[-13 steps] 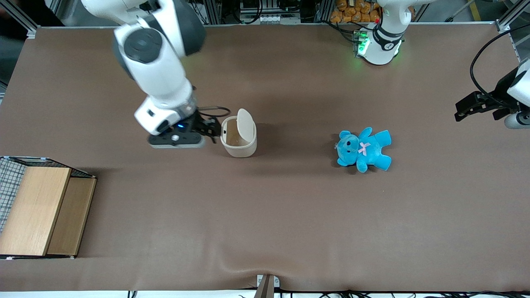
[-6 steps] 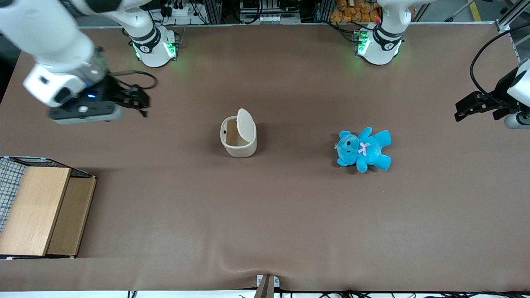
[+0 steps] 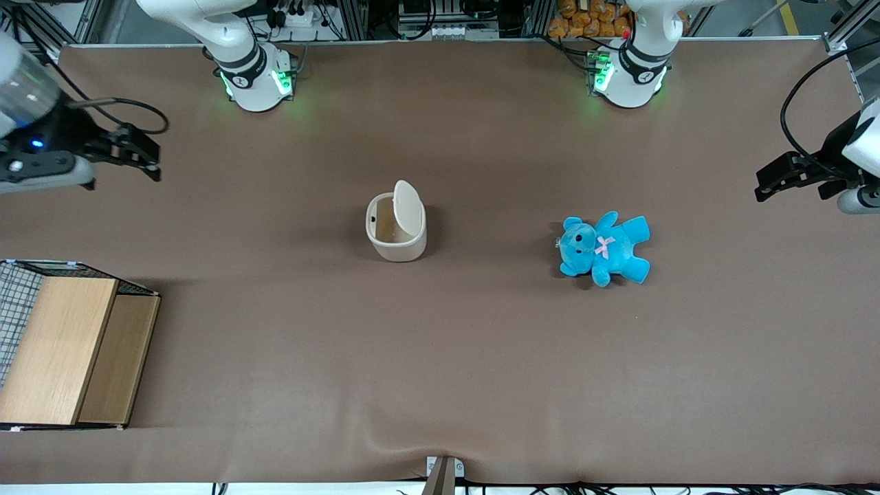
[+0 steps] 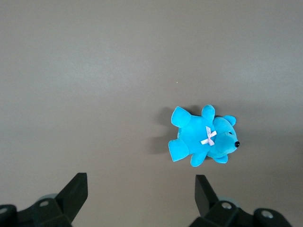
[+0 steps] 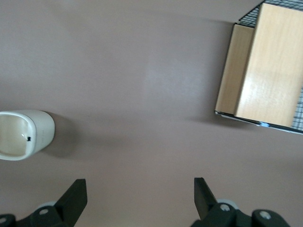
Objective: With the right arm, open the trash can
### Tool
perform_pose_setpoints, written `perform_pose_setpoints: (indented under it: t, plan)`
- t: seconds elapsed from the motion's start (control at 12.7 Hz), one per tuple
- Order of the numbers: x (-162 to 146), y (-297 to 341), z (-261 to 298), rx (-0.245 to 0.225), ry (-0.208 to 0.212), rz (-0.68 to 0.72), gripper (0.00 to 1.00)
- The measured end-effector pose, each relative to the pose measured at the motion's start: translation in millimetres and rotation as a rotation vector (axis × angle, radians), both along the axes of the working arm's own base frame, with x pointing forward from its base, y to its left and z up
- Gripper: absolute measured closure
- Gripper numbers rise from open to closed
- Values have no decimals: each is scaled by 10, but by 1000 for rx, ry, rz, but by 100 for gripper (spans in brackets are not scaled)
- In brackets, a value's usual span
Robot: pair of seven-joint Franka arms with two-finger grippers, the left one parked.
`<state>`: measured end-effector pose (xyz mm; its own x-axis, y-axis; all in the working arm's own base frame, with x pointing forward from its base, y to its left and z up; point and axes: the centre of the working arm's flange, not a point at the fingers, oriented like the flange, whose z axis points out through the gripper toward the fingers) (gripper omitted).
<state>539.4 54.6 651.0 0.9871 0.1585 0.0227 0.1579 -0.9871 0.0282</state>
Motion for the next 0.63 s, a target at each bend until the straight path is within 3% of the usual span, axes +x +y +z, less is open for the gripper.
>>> perform_pose_setpoints:
  t: [0.63]
  plan:
    - [-145, -512, -72, 22, 31, -33, 0]
